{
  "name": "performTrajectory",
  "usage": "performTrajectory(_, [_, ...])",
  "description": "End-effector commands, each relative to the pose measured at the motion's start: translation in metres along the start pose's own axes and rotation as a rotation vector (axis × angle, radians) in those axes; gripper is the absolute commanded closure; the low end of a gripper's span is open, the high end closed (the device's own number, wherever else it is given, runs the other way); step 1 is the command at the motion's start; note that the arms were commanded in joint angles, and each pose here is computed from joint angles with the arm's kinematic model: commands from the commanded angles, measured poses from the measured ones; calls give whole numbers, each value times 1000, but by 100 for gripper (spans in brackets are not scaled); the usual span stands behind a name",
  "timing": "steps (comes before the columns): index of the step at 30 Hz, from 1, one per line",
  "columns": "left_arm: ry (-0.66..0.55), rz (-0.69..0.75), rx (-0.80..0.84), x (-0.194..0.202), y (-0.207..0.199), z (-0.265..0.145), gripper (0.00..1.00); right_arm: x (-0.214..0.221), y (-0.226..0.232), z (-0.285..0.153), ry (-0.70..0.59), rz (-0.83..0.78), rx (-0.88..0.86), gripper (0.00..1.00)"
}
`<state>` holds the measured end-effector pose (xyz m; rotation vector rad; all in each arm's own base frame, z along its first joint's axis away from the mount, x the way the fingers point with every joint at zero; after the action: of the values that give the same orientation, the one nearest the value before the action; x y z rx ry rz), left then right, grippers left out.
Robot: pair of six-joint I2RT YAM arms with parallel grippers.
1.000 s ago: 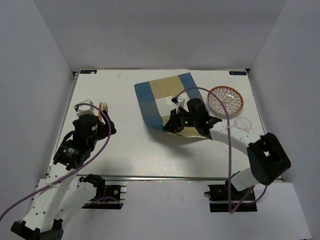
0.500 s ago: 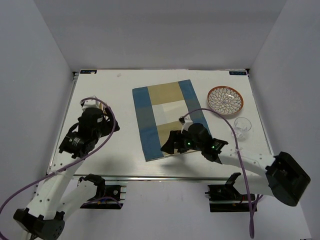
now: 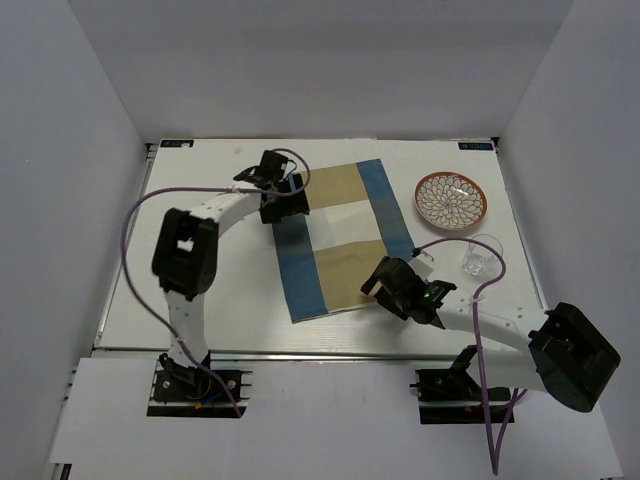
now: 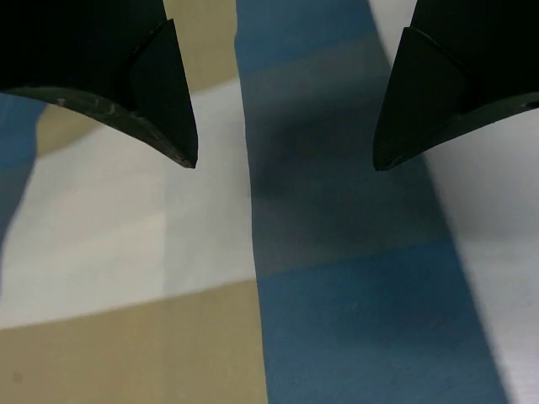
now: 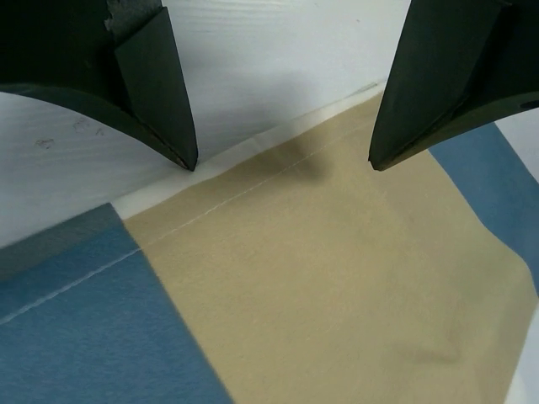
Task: Set the dinner table for one person
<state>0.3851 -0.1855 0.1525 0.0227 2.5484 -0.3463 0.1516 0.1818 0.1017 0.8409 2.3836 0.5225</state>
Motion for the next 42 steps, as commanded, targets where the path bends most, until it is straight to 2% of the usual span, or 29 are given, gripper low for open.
performTrajectory(1, [84,10,74,-7,-11,32,6,-2,-23,4,-66,83,91,11])
performTrajectory(2, [109,8,75,-6,-11,50,6,-3,-26,6,-64,77,106,11])
performTrajectory(5, [138,-12,66,0,-9,69,7,-3,-29,7,-58,36,121,11])
performTrajectory(8, [187,-76,-94,18,7,81,6,-9,-31,11,-69,7,111,11])
performTrajectory(10, [249,-150,-226,44,22,82,6,-18,-20,17,-56,-25,78,11])
performTrajectory(12, [314,-211,-335,79,35,80,6,-34,-19,35,-34,-16,145,11])
performTrajectory(13, [331,-230,-359,92,40,78,6,-44,4,40,-35,-22,116,11])
performTrajectory(14, [341,-260,-383,105,40,75,6,-43,4,55,27,-101,155,11])
performTrajectory(15, [386,-273,-413,135,52,72,6,-58,10,66,30,-101,161,11])
performTrajectory(16, [371,-272,-390,140,49,62,6,-71,37,81,36,-132,133,11])
performTrajectory(19, [383,-257,-285,168,43,45,6,-103,64,95,39,-243,135,11])
performTrajectory(21, [387,-179,-145,167,27,36,8,-135,105,81,-41,-295,89,11])
performTrajectory(24, [370,-41,-48,147,8,12,9,-174,153,43,-179,-375,-30,11])
performTrajectory(25, [326,-18,-33,130,1,4,9,-185,163,28,-210,-395,-81,11])
performTrajectory(26, [308,7,-27,122,-5,-14,8,-195,180,14,-224,-427,-154,11])
performTrajectory(27, [279,10,-29,115,-6,-24,8,-200,184,5,-227,-497,-174,11])
performTrajectory(29, [206,4,-4,100,-15,-55,7,-206,194,-13,-239,-535,-206,11])
performTrajectory(30, [164,-12,-56,95,-12,-63,6,-200,187,-16,-193,-548,-177,11])
performTrajectory(31, [85,-85,-70,90,-11,-90,5,-193,178,-22,-172,-532,-149,11])
performTrajectory(32, [84,-85,-70,90,-11,-90,5,-186,168,-14,-145,-539,-119,11])
performTrajectory(34, [-5,-155,-88,92,-5,-106,2,-170,151,-24,-122,-464,-150,11])
performTrajectory(35, [-51,-187,-113,92,-2,-108,2,-150,123,-18,-94,-419,-179,11])
performTrajectory(36, [-57,-207,-139,98,3,-107,2,-134,112,-18,-39,-390,-228,11])
performTrajectory(38, [-83,-226,-190,97,11,-106,2,-100,77,-12,37,-327,-305,11])
performTrajectory(40, [-86,-207,-204,87,11,-97,2,-75,62,-14,112,-300,-353,11])
performTrajectory(42, [-134,-144,-206,62,3,-91,2,-46,41,-8,227,-301,-381,11])
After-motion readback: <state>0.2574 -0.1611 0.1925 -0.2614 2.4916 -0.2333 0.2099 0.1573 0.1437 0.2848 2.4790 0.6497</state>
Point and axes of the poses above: each gripper's point midway between its finger pads, its own z axis out along the fingers, its own y axis along the line the jaws close on, x = y × z, the point moved 9 cm from there along -z, back along the fingers, and after that the axes turned 10 degrees about z, right-handed, at the moved point
